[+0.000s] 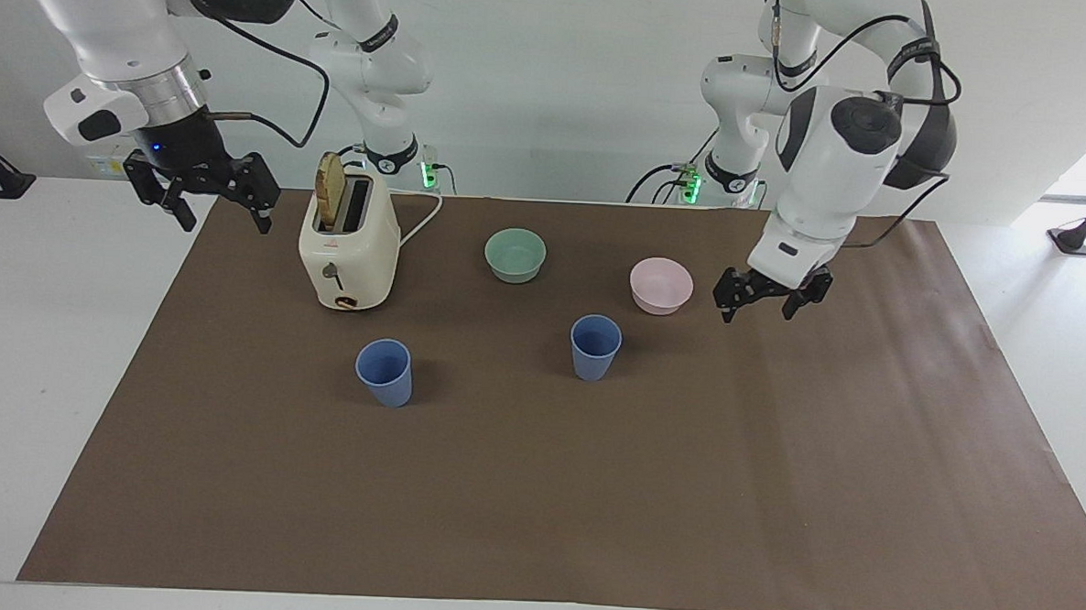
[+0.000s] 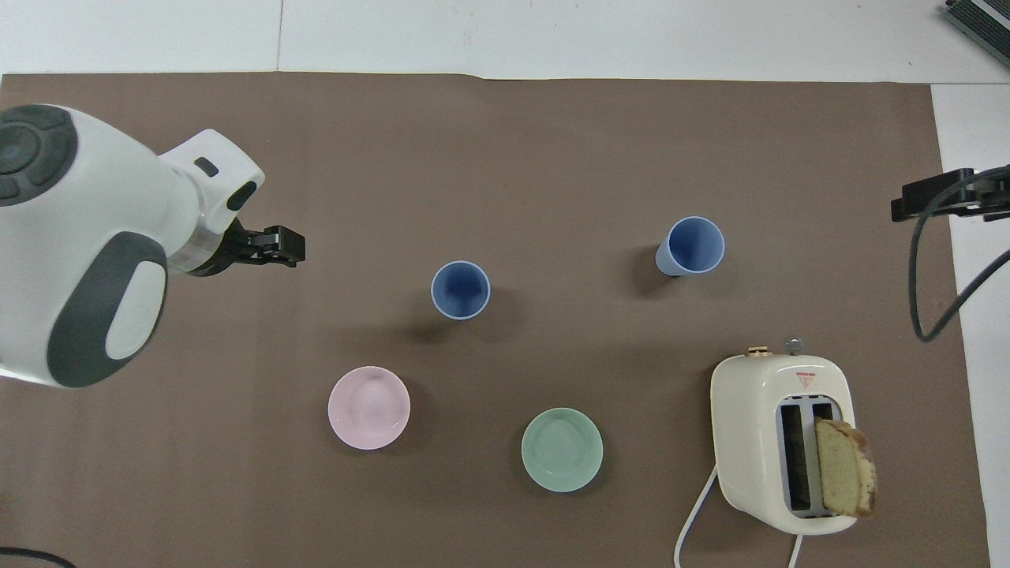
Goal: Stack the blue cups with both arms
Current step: 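Release the cup and withdraw the left gripper while the right gripper reaches out, then reach the right gripper to the other blue cup and grasp it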
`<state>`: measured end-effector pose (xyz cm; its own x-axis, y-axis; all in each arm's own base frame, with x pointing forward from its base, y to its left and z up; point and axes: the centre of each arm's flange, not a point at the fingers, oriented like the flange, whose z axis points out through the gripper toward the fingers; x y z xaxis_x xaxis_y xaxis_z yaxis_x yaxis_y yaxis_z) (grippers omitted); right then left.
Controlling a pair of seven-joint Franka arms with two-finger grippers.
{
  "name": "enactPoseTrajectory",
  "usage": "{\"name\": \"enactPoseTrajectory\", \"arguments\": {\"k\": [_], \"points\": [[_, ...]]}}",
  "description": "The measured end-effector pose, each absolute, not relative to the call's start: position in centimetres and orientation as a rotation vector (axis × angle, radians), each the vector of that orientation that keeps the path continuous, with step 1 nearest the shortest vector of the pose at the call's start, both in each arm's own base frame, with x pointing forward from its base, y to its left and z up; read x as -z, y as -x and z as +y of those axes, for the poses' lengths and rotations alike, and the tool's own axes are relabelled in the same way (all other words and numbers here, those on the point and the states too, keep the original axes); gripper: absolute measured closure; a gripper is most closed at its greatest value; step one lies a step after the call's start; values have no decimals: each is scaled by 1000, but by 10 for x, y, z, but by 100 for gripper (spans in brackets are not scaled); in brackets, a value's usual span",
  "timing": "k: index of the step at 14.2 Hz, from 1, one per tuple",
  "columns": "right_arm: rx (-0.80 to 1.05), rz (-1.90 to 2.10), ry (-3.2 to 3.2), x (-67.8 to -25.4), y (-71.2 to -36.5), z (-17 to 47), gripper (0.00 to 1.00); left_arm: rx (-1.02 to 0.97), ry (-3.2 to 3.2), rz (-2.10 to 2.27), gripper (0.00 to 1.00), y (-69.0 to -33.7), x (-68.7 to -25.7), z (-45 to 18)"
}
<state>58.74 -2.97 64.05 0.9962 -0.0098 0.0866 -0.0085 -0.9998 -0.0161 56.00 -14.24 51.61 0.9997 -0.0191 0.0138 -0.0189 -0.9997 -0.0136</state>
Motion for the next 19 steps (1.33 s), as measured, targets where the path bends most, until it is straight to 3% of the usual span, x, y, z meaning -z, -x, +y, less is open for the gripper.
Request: {"name": "enactPoseTrajectory", "arguments": {"k": [6, 11, 19], "points": [[155, -42, 3112, -565, -606, -6, 0, -3, 3107, 182, 0, -537, -572, -69], [93, -114, 3100, -482, -630, 24, 0, 28, 3103, 216, 0, -518, -645, -57], [6, -147, 3093, -405, -634, 40, 0, 32, 3179, 77, 0, -522, -647, -41]]}}
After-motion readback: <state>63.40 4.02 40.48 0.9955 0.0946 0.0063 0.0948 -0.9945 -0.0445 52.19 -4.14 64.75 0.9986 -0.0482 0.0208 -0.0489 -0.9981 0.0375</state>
